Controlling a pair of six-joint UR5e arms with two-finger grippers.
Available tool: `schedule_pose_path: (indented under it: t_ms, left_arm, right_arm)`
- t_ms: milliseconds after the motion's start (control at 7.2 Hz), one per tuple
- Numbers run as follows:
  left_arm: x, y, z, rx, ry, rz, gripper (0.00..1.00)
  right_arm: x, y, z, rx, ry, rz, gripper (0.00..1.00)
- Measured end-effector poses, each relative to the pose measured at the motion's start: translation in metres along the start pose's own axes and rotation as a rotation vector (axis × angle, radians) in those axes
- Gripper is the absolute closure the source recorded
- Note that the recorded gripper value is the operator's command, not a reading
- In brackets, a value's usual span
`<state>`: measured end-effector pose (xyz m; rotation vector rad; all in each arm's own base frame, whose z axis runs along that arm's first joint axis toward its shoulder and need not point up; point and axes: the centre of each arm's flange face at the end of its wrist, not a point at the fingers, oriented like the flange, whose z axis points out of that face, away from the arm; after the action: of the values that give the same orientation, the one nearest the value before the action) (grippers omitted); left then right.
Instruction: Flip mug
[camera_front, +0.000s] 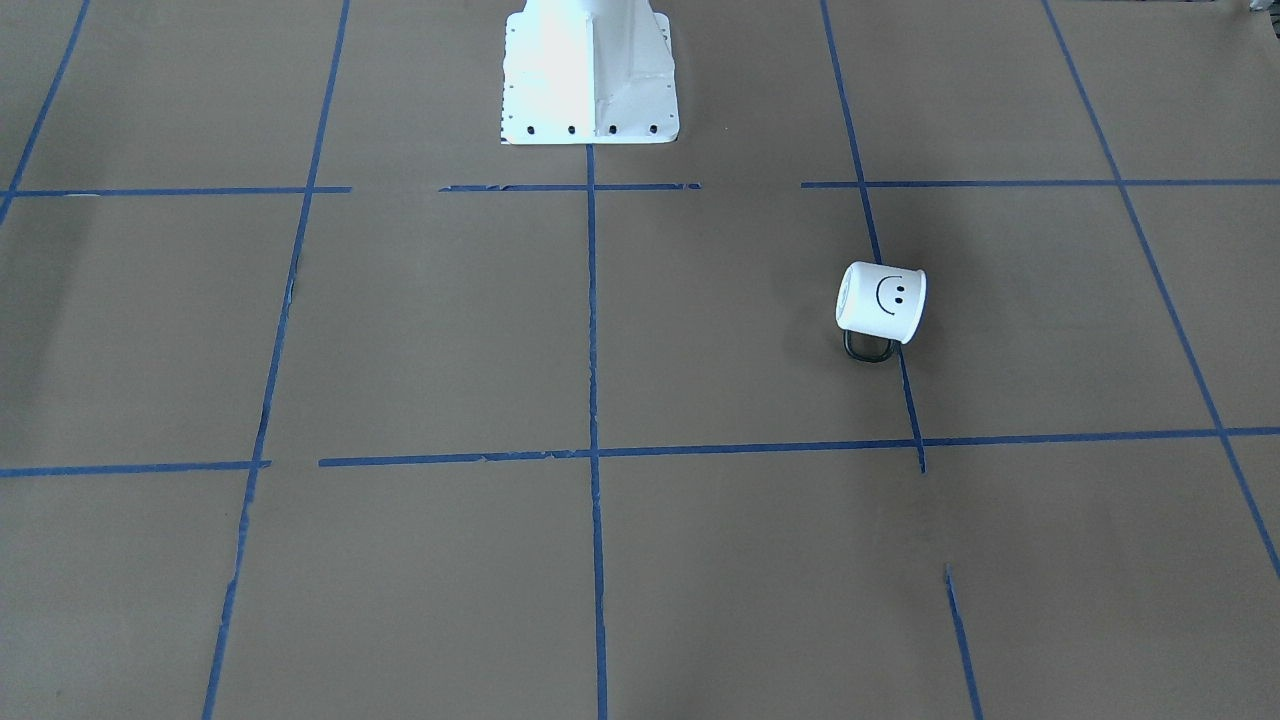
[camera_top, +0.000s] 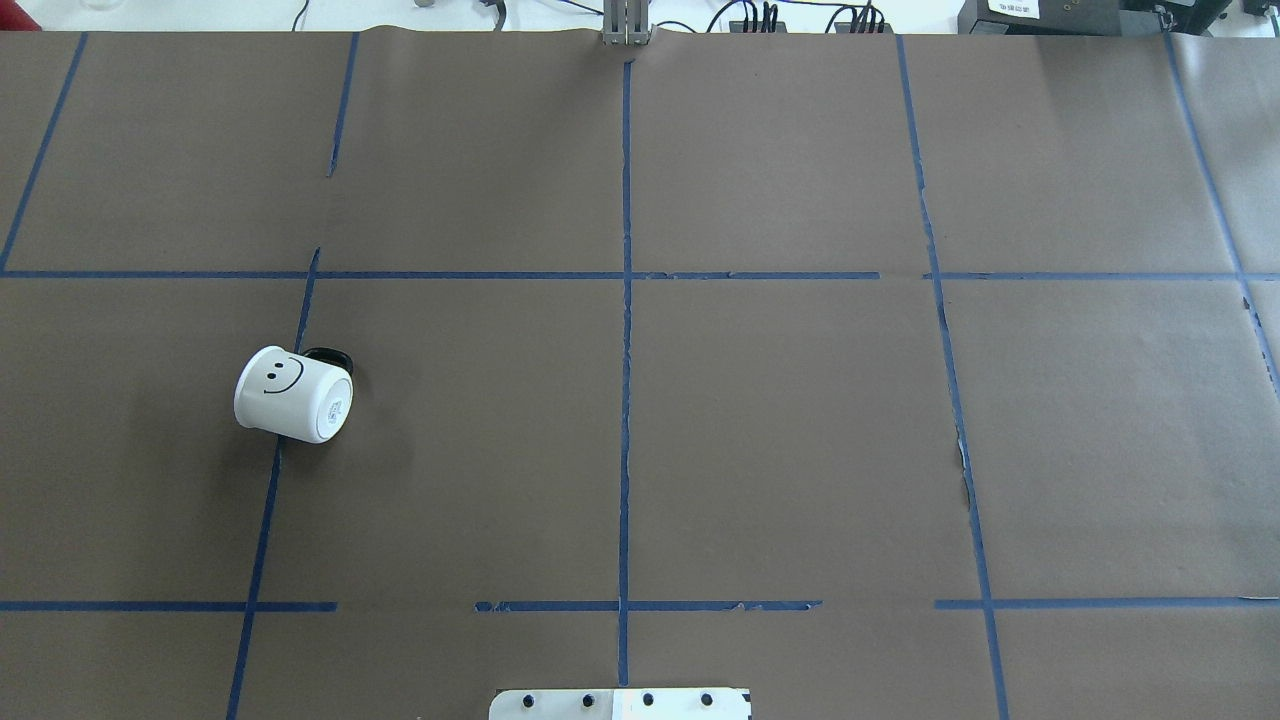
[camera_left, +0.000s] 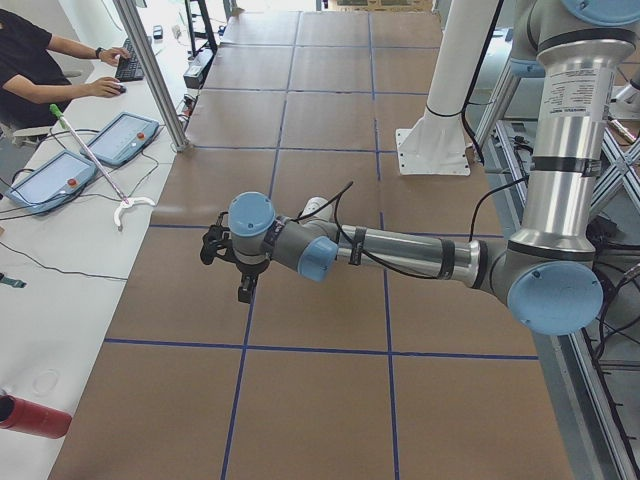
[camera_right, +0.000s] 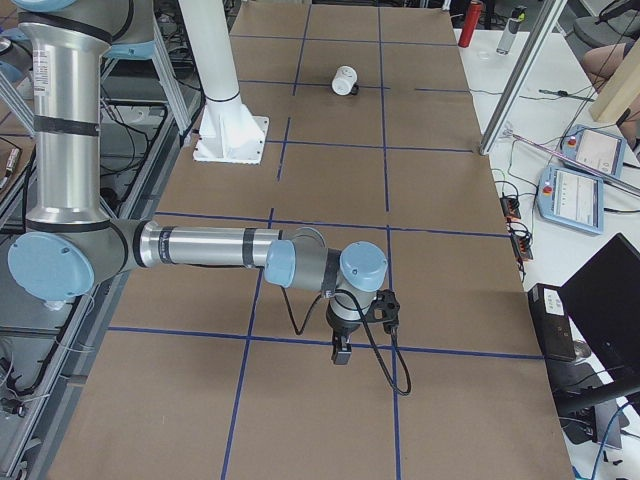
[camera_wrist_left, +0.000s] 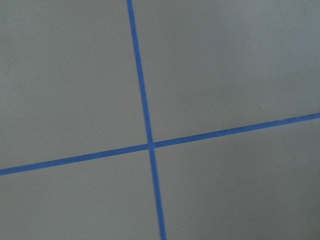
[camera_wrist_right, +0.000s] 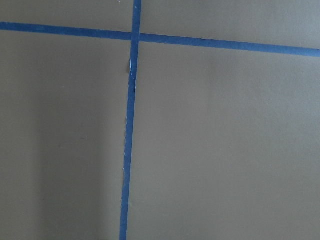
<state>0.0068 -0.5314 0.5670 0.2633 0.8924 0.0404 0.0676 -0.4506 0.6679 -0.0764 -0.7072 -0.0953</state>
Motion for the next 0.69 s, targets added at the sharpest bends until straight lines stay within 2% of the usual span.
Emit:
schedule_pose_path:
  t_ms: [139,278,556,694]
  left_arm:
    - [-0.010,0.006,0.009,0.024,-0.030,0.004,0.00]
    - [-0.014,0.011,0.021,0.019,-0.029,0.004,0.00]
    - [0.014,0.013,0.036,0.000,0.086,-0.060,0.00]
    - [0.037,0.014,0.041,0.014,0.150,-0.108,0.00]
  right_arm:
    - [0.000,0.000,0.000,0.000,0.000,0.000,0.00]
    - [0.000,0.000,0.000,0.000,0.000,0.000,0.00]
    - [0.000,0.000,0.000,0.000,0.000,0.000,0.00]
    - [0.000,0.000,0.000,0.000,0.000,0.000,0.00]
